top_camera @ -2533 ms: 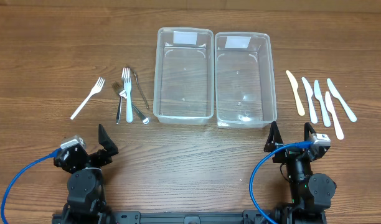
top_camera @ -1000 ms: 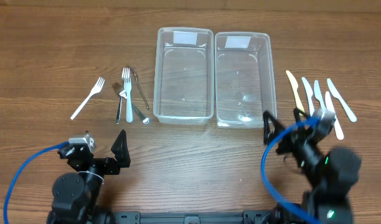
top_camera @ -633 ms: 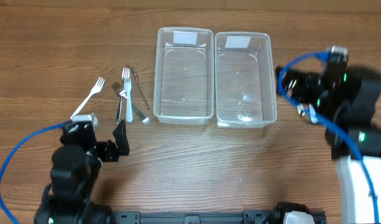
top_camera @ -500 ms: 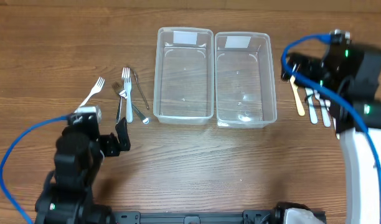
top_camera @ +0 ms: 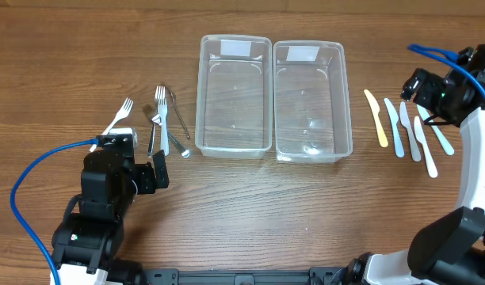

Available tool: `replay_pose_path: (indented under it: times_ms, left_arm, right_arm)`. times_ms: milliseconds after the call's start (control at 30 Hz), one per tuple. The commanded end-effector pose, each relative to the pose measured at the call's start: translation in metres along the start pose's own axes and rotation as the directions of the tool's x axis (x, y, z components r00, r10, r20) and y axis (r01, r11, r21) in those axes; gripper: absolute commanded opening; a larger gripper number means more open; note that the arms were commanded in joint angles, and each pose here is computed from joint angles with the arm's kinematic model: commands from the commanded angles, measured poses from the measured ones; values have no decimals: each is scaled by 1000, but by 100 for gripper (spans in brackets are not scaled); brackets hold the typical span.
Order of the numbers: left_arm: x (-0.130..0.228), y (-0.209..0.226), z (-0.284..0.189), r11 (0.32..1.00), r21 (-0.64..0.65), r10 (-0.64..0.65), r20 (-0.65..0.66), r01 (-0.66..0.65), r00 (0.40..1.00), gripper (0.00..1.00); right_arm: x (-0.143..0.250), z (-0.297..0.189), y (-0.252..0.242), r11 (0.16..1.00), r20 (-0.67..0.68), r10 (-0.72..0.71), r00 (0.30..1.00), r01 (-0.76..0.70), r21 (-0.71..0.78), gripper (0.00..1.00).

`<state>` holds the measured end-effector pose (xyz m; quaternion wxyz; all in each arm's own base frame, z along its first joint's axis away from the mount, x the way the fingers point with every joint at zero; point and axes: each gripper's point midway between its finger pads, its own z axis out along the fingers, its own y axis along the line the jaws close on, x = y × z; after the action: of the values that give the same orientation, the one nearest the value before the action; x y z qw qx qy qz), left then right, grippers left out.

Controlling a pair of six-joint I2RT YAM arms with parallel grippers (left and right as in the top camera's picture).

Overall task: Pack container
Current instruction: 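Reach the right gripper to the knives and grasp the yellow knife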

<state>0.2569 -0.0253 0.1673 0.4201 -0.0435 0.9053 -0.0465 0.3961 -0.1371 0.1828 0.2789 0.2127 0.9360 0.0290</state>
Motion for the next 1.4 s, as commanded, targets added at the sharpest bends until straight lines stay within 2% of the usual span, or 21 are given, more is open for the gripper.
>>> replay_pose_path:
  times_ms: [0, 167, 267, 467, 600, 767, 1000, 1367]
  left_arm:
    - [-8, 0, -2, 1000, -7, 16, 10, -15, 1000, 100]
    - [-6, 0, 0, 1000, -7, 16, -3, -16, 1000, 100]
    - [-4, 1, 1, 1000, -9, 17, -14, -17, 1000, 100]
    - [-2, 1, 2, 1000, -11, 17, -24, -18, 1000, 100]
    - [-1, 1, 3, 1000, -12, 18, -29, -18, 999, 100]
    - [-1, 1, 3, 1000, -12, 18, -29, -18, 999, 100]
    - [-1, 1, 3, 1000, -12, 18, -29, -18, 999, 100]
    - [-1, 1, 3, 1000, -12, 18, -29, -18, 999, 100]
  right_arm:
    - [-11, -2, 18, 996, 27, -17, 1000, 19, -89, 100]
    - [-18, 6, 18, 992, 51, -85, 995, 89, -89, 100]
    - [-5, 29, 17, 973, -4, -213, 977, 211, -97, 100]
    - [17, 84, 12, 953, -110, -295, 949, 283, -113, 100]
    - [30, 101, -6, 958, -183, -288, 940, 285, -45, 100]
    - [25, 105, -7, 955, -168, -296, 940, 295, -28, 100]
    - [38, 120, 6, 949, -201, -314, 928, 306, -71, 100]
    - [69, 149, 16, 934, -305, -354, 884, 351, -67, 78]
